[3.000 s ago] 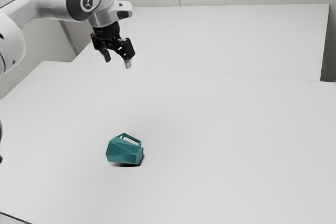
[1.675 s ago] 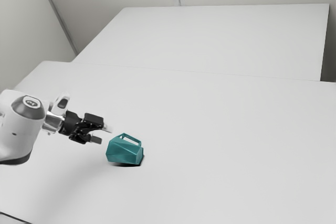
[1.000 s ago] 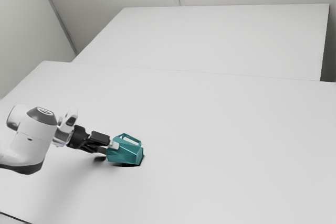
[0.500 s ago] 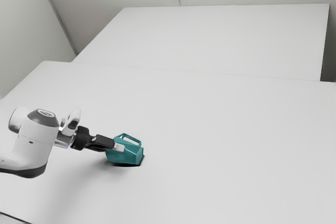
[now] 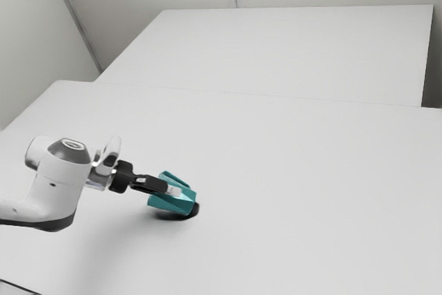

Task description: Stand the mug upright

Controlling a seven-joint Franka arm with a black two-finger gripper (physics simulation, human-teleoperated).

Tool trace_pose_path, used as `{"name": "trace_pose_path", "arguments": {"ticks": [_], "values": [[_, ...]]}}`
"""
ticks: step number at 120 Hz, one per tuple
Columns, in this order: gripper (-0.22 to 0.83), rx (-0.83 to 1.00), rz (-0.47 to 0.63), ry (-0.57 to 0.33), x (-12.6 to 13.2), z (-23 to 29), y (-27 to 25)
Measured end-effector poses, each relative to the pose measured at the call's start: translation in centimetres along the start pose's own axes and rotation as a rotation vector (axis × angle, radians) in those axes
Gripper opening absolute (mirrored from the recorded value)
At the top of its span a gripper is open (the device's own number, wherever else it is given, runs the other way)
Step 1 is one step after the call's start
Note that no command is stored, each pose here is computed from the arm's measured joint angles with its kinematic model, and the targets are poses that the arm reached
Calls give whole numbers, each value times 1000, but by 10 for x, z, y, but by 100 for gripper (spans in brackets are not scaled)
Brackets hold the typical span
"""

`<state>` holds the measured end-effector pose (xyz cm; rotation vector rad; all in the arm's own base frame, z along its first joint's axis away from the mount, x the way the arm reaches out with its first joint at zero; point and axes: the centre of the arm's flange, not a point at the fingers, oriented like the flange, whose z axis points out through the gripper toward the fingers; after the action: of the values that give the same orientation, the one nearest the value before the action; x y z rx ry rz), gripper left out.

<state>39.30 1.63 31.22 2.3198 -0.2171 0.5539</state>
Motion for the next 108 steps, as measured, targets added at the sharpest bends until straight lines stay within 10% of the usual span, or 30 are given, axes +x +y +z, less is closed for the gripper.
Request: {"name": "trace_pose_path", "arguments": {"ticks": [27,83,108], "values": [[-9,2,4,10,8,-2,5],[-17,9,9,19,15,-10,12],[-17,136,296,-177,67,-14,51]]}}
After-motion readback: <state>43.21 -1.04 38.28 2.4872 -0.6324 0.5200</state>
